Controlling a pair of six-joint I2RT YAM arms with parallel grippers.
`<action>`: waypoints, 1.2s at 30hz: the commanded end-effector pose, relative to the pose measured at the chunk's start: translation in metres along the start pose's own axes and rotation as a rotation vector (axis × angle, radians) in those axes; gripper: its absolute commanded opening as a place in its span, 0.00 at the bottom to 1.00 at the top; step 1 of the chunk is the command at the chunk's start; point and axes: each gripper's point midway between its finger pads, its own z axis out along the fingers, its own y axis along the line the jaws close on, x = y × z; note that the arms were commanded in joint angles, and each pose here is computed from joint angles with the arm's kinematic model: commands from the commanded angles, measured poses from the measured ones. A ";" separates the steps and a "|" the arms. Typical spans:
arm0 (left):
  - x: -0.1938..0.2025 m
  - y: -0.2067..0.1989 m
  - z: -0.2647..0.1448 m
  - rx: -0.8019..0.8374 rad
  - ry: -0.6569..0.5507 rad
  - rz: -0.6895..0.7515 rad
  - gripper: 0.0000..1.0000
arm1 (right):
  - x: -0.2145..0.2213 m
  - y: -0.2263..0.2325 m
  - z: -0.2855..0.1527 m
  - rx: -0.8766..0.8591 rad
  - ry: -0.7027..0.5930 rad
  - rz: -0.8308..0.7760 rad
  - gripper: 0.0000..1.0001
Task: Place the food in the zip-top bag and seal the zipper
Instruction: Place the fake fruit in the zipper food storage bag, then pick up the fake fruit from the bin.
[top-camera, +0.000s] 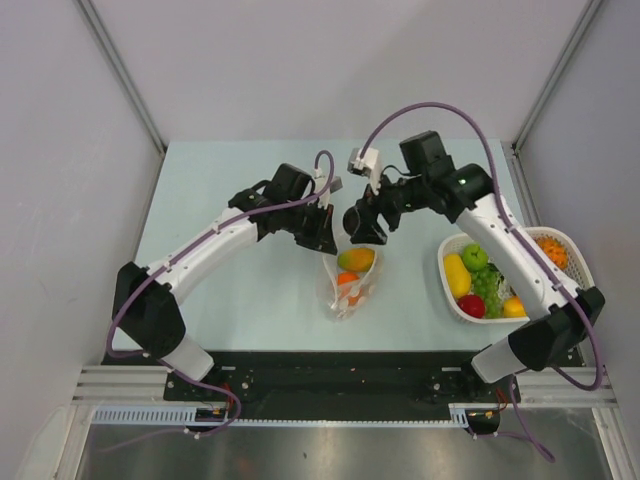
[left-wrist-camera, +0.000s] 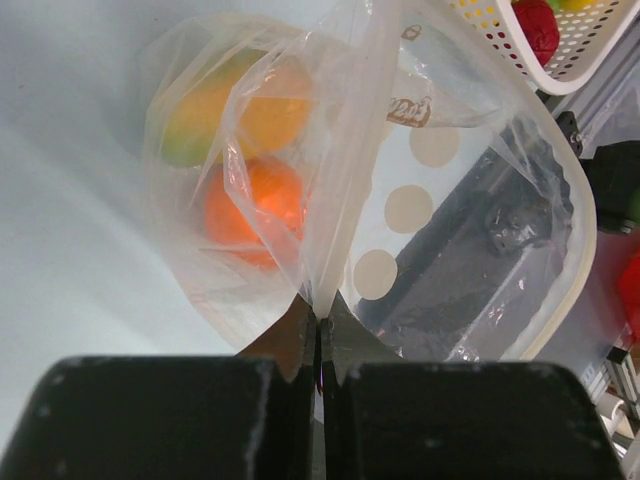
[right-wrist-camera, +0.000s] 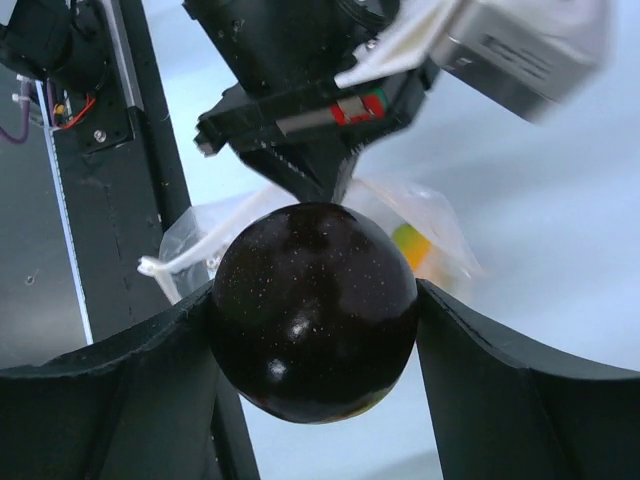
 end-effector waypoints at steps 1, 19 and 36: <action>-0.017 -0.016 -0.012 0.063 -0.042 0.001 0.00 | 0.014 0.003 0.036 -0.042 0.019 -0.033 0.44; -0.019 -0.011 -0.017 0.051 -0.068 -0.001 0.00 | 0.052 -0.064 -0.086 0.399 -0.113 0.335 1.00; -0.019 -0.006 -0.008 0.044 -0.050 -0.019 0.00 | 0.275 -0.114 -0.107 0.710 0.258 0.897 0.55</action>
